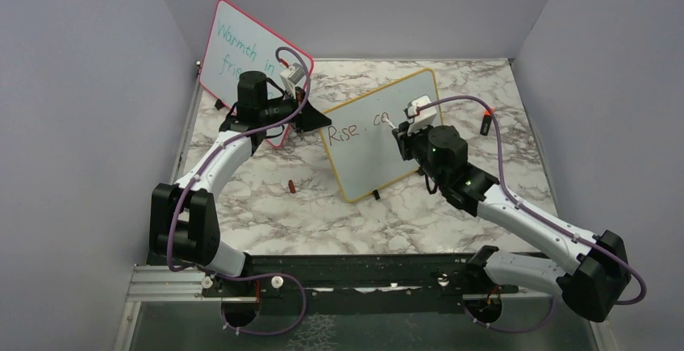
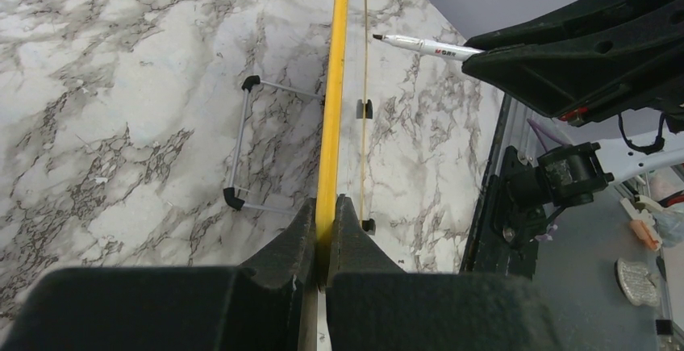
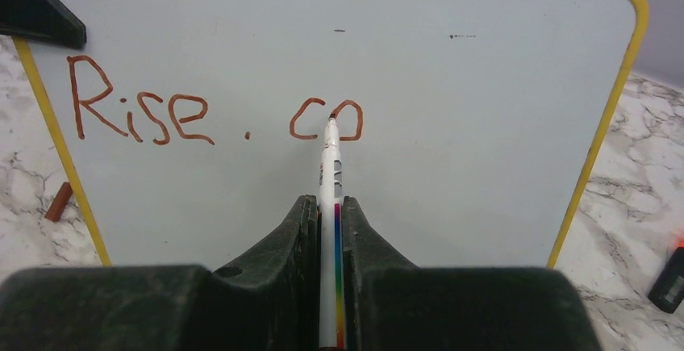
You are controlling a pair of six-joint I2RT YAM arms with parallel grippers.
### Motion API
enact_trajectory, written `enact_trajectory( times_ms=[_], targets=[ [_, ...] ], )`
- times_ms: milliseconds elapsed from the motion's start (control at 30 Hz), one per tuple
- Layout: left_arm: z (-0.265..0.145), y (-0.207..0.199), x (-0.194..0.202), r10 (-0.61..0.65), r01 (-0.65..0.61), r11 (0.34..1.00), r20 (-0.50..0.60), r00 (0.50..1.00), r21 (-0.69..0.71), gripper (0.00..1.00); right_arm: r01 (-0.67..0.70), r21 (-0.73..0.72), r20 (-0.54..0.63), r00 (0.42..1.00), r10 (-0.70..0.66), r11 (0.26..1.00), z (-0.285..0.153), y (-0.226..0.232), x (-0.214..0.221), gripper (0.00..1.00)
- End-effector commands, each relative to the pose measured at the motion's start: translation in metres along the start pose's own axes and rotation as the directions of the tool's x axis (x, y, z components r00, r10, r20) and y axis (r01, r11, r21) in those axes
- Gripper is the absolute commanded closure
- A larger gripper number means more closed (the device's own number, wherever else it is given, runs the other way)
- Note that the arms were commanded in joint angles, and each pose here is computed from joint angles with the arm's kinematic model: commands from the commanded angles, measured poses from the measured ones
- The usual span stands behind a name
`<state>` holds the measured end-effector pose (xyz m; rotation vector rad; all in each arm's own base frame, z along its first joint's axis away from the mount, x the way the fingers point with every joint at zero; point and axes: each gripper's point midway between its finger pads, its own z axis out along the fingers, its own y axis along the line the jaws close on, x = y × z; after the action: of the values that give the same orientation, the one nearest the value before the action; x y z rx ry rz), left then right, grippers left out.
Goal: Write a sentence on the whiteboard
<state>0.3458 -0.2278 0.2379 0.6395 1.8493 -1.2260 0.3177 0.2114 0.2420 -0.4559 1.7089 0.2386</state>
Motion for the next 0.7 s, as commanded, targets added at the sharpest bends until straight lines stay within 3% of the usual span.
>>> enact_trajectory(
  times_ms=[0, 667],
  targets=[
    [-0.001, 0.010, 0.023, -0.004, -0.001, 0.998, -0.081, 0.997, -0.059, 1.00, -0.013, 0.037, 0.047, 0.999, 0.011, 0.999, -0.009, -0.010, -0.018, 0.99],
    [-0.024, 0.017, 0.011, -0.022, 0.019, 0.999, -0.075, 0.997, -0.046, 1.00, 0.042, 0.063, 0.060, 0.997, -0.046, 0.997, -0.009, -0.017, -0.015, 0.99]
  ],
)
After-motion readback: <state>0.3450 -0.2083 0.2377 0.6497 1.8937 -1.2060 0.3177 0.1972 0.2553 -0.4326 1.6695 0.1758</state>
